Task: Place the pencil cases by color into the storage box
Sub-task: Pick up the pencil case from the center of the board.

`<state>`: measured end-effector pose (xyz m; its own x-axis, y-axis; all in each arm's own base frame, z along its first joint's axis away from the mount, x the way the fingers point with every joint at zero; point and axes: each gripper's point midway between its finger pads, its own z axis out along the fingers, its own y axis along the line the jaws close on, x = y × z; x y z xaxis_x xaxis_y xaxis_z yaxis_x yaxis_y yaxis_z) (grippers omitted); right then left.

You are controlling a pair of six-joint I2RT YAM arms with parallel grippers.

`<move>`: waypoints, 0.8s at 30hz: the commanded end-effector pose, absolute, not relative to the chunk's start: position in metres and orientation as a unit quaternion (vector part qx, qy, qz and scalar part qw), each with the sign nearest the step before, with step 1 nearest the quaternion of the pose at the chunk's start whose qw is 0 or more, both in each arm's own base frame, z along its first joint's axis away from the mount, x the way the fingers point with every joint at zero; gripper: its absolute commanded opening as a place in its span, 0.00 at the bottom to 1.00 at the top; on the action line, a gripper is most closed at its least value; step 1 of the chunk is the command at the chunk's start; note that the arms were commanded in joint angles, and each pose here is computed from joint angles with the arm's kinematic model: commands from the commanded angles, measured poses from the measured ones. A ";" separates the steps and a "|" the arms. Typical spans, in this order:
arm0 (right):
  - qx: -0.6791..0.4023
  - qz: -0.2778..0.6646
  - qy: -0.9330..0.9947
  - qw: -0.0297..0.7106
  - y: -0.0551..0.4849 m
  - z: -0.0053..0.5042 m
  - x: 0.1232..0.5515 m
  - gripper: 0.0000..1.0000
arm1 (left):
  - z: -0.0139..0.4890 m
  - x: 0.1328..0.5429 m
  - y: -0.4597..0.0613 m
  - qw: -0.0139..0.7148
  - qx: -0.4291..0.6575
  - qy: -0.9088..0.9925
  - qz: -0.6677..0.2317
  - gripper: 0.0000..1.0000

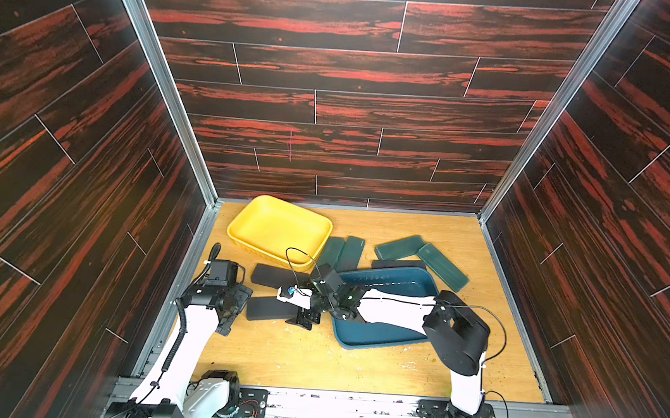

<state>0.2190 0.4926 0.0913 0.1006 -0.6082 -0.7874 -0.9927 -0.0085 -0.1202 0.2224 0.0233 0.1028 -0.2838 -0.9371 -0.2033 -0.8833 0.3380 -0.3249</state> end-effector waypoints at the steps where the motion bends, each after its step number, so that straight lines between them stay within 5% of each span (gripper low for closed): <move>1: -0.671 0.267 0.614 0.318 0.497 0.065 0.216 0.89 | 0.100 0.215 0.023 0.171 -0.593 0.782 -0.083 0.93; 24: -0.679 0.243 0.642 0.261 0.516 0.006 0.231 0.88 | 0.105 0.189 0.034 0.193 -0.621 0.757 -0.064 0.93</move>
